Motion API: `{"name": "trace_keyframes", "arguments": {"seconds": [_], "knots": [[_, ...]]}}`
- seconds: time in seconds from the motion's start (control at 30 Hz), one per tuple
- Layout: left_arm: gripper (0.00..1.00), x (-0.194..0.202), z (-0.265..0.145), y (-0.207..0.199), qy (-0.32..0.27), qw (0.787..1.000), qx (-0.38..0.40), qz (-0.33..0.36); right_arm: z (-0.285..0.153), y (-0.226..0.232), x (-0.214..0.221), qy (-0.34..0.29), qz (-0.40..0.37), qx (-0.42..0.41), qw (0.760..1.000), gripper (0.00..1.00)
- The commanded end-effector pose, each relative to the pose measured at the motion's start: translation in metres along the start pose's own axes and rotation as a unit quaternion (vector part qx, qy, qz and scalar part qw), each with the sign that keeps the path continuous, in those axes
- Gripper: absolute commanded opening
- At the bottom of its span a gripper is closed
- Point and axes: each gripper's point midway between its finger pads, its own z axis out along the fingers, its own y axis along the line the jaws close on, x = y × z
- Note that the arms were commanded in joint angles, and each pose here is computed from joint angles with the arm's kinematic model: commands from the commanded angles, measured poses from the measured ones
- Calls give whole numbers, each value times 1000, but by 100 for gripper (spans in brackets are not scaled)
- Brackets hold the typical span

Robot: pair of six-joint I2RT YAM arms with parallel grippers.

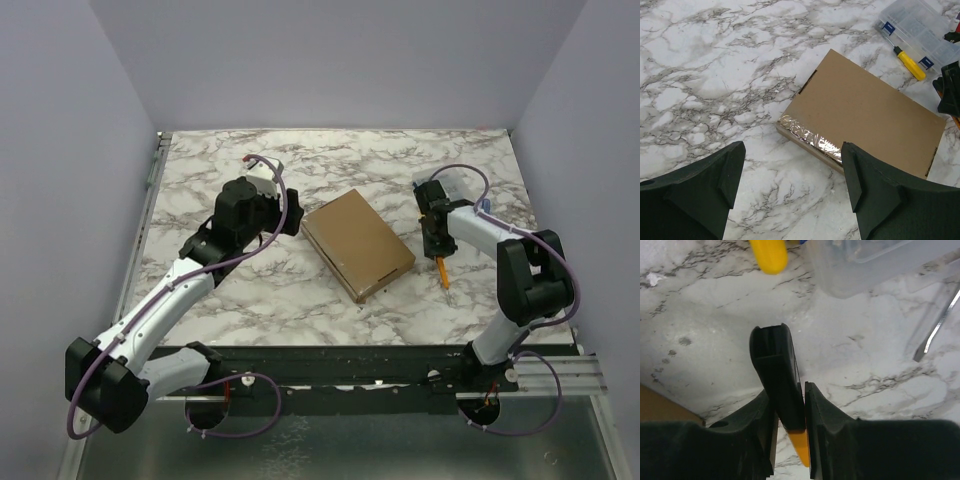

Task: Unpack the express box

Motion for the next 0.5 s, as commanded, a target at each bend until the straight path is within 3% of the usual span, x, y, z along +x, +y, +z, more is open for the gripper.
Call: {"name": "trace_keyframes", "arguments": {"seconds": [0.0,0.47], "knots": [[84,-1,4,-6,-2,1000,17,-3,4,11,7,19,16,-24,999,33],[85,7,9,-5,11,1000,15,-4,-21,-9,-5,-21,28,5,999,42]]}}
